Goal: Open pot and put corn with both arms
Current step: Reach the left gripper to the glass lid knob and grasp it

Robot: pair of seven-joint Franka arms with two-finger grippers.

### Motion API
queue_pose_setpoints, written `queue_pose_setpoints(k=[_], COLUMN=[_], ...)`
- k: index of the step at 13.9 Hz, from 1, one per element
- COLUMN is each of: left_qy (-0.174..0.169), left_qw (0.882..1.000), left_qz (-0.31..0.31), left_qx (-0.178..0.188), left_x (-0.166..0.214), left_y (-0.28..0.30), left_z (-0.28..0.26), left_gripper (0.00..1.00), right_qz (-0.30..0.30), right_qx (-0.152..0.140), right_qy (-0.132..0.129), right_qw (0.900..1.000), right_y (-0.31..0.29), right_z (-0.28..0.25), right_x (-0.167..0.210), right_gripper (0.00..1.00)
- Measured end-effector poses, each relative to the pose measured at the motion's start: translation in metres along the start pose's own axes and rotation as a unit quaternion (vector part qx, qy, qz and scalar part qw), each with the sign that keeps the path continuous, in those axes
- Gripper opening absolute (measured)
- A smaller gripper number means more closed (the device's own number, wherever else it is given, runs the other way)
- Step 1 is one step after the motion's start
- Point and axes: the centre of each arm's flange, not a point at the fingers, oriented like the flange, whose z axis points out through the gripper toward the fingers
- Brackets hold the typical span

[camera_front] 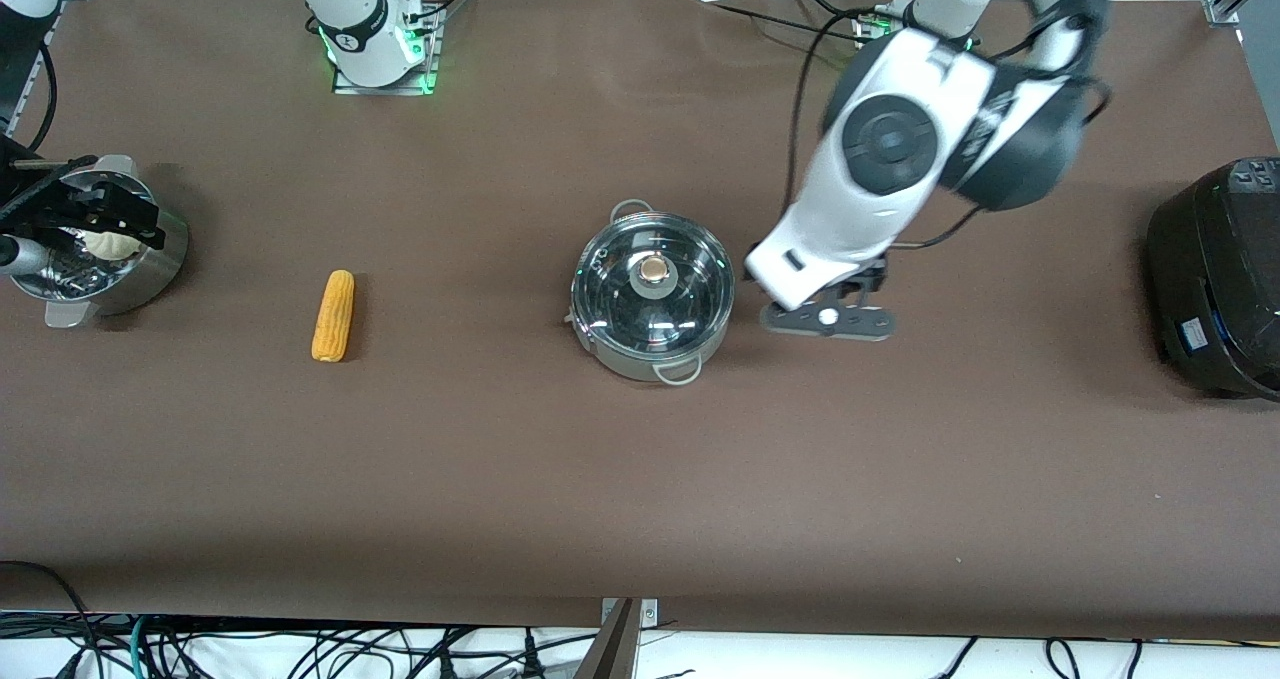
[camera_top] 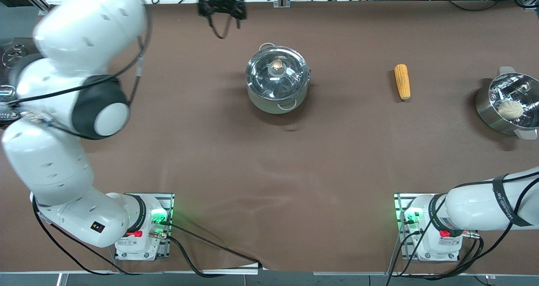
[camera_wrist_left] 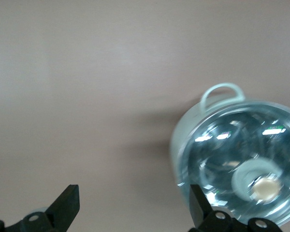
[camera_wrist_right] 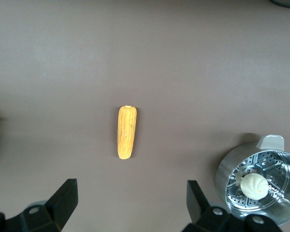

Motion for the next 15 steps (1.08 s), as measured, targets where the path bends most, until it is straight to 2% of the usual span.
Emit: queue_pose_setpoints(k=[2,5,8,12,15], left_qy=[0.009,0.0,-0.007,0.0,-0.002], left_qw=[0.999,0.997,0.997,0.997,0.997], left_qz=[-0.04,-0.08,-0.076,-0.073,-0.068], left_qx=[-0.014,-0.022,-0.016,-0.033,-0.031], left_x=[0.002,-0.01,-0.024,-0.026,-0.033], left_y=[0.039,0.078,0.103,0.119,0.127], left_z=[0.027,0.053,0.07,0.081,0.084], left_gripper=[1.0,1.0,1.0,1.0,1.0], right_qz=[0.0,0.0,0.0,0.0,0.0], right_qx=[0.0,0.0,0.0,0.0,0.0], right_qy=[0.0,0.0,0.0,0.0,0.0], right_qw=[1.0,1.0,1.0,1.0,1.0], right_y=[0.0,0.0,0.0,0.0,0.0], right_z=[0.0,0.0,0.0,0.0,-0.001], right_x=[0.0,0.0,0.0,0.0,0.0], right_gripper=[1.0,1.0,1.0,1.0,1.0])
